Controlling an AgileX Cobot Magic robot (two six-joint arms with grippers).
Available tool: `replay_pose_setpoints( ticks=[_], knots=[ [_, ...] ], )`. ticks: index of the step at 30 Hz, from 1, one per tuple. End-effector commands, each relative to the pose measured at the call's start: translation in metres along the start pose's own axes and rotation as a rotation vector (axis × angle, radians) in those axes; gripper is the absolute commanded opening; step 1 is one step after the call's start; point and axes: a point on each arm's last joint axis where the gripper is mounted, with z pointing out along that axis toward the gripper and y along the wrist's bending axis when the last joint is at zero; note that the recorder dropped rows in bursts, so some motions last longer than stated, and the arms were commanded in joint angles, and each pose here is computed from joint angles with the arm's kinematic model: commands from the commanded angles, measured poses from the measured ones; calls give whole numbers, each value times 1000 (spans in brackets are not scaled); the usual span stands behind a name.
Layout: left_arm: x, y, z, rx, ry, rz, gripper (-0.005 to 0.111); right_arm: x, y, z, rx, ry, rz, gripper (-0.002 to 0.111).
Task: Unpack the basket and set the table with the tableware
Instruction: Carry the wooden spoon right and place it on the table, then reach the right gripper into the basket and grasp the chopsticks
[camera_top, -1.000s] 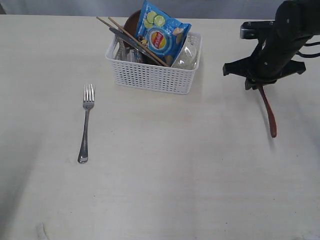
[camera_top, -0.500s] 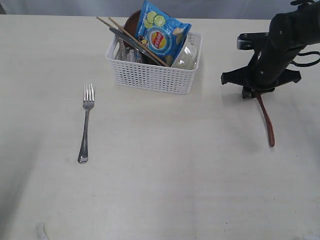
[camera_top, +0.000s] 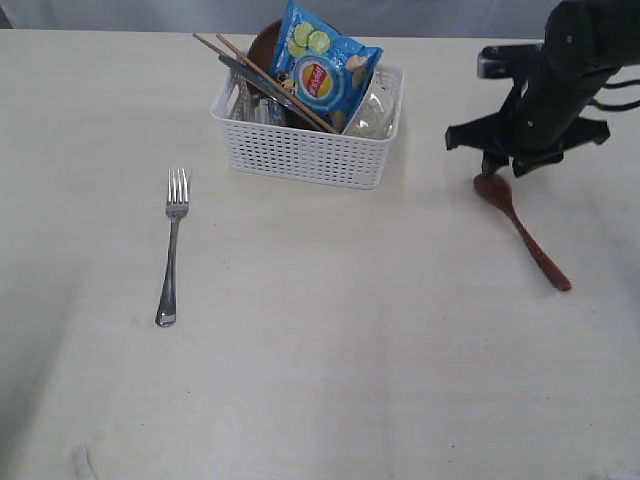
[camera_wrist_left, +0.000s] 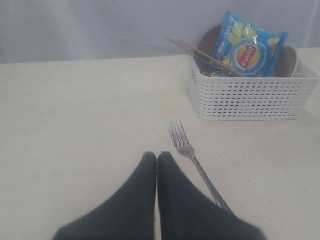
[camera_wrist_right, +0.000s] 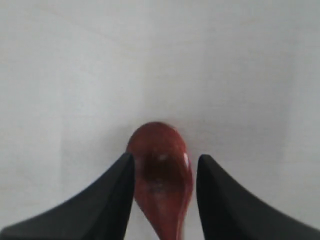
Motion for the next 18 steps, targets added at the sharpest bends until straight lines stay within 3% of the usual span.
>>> replay_pose_setpoints(
  ticks=[1,4,8,13,14,18],
  knots=[
    [1,0,0,5,-1,1,0,-26,-6,-55,17,-128,-19,40],
    [1,0,0,5,-1,1,0,-41,-2,-93,9,-228,-63,40],
    [1,0,0,5,-1,-1,0,-53,30,-137,-67,-360,-241,40],
    [1,0,0,5,-1,-1,0,-53,111,-160,-218,-444,-475,40],
    [1,0,0,5,-1,-1,0,-55,136,-156,-243,-446,-521,40],
    [1,0,0,5,-1,-1,0,-65,192,-123,-282,-429,-611,40]
  ],
)
